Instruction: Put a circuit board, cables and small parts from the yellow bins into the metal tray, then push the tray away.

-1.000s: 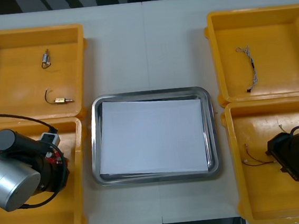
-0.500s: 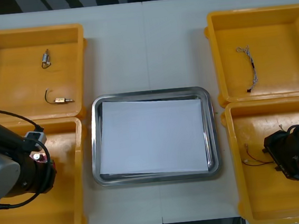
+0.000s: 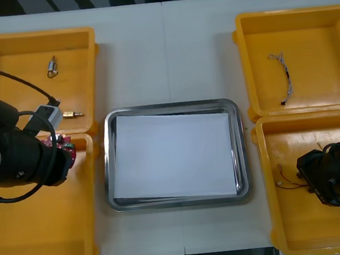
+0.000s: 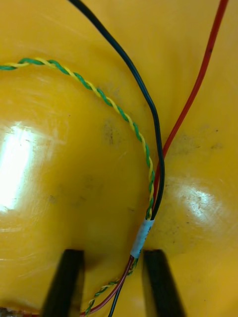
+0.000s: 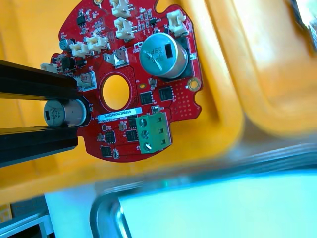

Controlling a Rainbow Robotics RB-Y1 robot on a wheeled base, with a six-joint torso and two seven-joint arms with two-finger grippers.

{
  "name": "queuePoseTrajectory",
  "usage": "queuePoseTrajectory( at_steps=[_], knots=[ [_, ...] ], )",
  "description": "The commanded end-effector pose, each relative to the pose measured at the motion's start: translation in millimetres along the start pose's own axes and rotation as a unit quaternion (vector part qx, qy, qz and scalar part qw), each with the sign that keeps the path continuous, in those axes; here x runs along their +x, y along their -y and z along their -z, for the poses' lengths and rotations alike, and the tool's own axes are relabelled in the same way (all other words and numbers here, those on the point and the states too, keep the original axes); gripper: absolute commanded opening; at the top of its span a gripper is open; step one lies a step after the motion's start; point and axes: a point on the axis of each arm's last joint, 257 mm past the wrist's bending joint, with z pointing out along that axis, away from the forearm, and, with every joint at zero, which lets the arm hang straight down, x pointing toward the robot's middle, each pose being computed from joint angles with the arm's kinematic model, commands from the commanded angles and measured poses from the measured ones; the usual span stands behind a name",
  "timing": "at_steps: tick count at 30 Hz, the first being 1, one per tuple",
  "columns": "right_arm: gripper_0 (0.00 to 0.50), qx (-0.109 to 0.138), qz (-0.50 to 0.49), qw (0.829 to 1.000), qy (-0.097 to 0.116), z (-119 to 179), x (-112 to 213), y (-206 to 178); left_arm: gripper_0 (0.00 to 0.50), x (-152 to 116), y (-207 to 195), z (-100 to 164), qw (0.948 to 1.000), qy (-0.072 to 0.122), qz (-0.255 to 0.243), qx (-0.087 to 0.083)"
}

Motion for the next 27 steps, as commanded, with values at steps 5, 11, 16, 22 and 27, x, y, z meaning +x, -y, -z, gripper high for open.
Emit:
queuePoseTrajectory(
  at_steps=[5,11,16,22,27],
  knots=[
    [0.000,-0.009,-0.035,0.999,-0.001,5,-2,-4,0.000,-26,57,17,0.9991,0.015,0.032,0.023],
    [0.000,-0.012,-0.036,0.999,0.017,28,-21,-1,0.000,-22,98,12,0.9982,0.003,0.043,0.042],
    [0.000,-0.019,-0.022,0.999,0.040,58,-37,-3,0.000,-11,120,-1,0.9972,-0.007,0.065,0.037],
    [0.000,-0.016,-0.001,0.999,0.029,96,-49,4,0.001,1,126,-30,0.9966,-0.027,0.078,0.000],
    [0.000,-0.046,0.041,0.997,0.041,127,-58,-8,0.000,-6,136,-55,0.9956,-0.021,0.092,-0.001]
  ],
)
